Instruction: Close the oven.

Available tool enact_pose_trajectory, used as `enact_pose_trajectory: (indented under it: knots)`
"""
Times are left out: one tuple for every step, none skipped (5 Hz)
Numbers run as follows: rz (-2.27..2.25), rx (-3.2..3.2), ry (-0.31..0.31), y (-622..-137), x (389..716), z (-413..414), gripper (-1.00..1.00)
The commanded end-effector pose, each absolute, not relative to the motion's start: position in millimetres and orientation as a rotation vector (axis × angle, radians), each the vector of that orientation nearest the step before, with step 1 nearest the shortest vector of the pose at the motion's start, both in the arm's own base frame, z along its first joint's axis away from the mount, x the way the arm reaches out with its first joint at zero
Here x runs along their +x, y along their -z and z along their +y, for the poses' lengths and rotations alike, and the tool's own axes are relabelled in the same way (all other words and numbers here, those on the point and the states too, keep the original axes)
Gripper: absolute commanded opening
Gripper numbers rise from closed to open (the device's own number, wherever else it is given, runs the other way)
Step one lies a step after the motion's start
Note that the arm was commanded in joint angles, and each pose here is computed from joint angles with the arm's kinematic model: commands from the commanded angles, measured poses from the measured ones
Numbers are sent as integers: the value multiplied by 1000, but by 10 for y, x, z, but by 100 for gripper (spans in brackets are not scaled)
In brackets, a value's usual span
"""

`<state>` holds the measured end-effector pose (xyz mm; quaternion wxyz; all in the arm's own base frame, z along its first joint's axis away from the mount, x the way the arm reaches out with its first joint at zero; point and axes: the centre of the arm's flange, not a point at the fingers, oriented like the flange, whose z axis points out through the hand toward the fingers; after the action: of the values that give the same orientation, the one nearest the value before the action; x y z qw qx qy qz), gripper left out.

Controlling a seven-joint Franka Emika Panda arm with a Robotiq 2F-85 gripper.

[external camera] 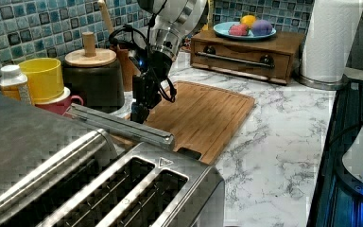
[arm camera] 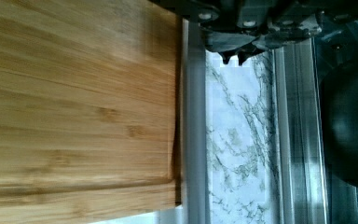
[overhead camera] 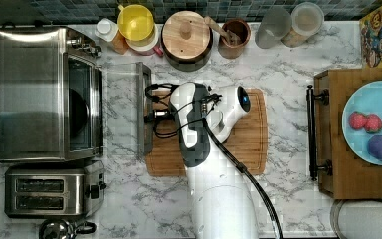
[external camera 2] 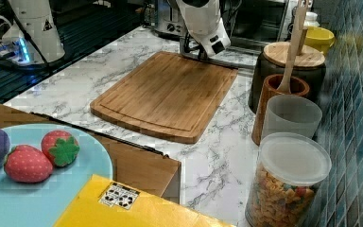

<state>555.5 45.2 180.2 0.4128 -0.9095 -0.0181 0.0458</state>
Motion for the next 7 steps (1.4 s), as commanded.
enact_pose_trajectory:
  knots:
    - [-25,-2160,101,-2347,5879,979,-100]
    - [-58,-2150,108,-2561,5826,1106,-100]
    - [-124,-2113,94,-2929,5792,1328,-100]
    - [-206,-2140,89,-3378,5716,1776,-100]
    - [-252,-2219,89,-3770,5668,2218,-100]
    - [-308,-2317,121,-4076,5644,2628,-100]
    - [-315,-2476,147,-4267,5564,3078,-100]
